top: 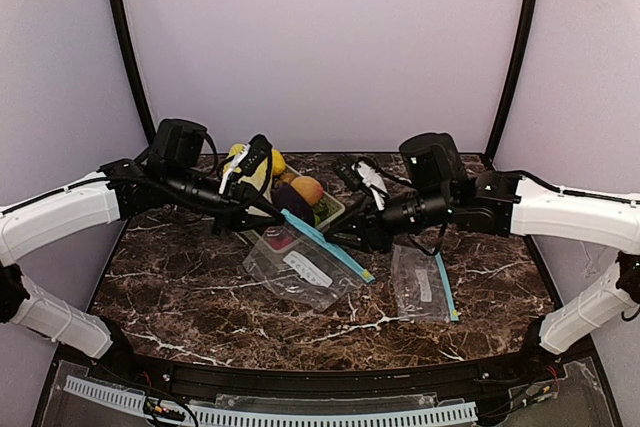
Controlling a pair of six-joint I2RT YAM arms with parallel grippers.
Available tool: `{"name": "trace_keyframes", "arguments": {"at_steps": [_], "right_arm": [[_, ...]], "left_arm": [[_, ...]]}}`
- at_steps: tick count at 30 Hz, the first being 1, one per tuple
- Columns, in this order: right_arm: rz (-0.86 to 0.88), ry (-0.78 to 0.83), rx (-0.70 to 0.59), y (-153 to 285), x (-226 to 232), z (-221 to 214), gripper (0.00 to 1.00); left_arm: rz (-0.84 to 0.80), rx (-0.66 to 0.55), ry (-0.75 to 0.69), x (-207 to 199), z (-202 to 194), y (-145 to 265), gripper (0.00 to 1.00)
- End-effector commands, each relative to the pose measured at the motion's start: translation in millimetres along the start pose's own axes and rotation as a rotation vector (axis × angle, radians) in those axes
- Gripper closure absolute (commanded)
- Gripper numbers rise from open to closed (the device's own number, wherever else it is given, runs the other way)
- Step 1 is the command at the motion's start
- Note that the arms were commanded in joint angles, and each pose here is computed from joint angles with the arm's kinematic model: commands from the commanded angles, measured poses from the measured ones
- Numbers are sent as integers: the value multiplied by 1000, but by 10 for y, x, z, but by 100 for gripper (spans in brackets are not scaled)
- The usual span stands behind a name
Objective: Place the food in the zip-top bag and seal the zipper
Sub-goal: Pass from the left arm to the right
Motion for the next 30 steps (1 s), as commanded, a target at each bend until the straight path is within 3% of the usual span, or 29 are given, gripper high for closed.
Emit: {"name": "trace_keyframes", "arguments": {"at_steps": [1,30], "right_arm": [[-21,-9,-17,-7,-78,26,70],[66,-35,47,-129,-102,-148,74]], "left_arm": [[-23,-6,-23,-82,52,31,99],[-11,-9,-30,-84,56,43,99]]}}
Point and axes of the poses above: each gripper's point midway between its finger pads, its own y axis back along the fingers, its own x axis along the line the jaws close on, z = x × y, the point moved 6 cm from there along y, back along the fingers, and after that the axes turned 2 degrees about -y, right-handed, at the moved point
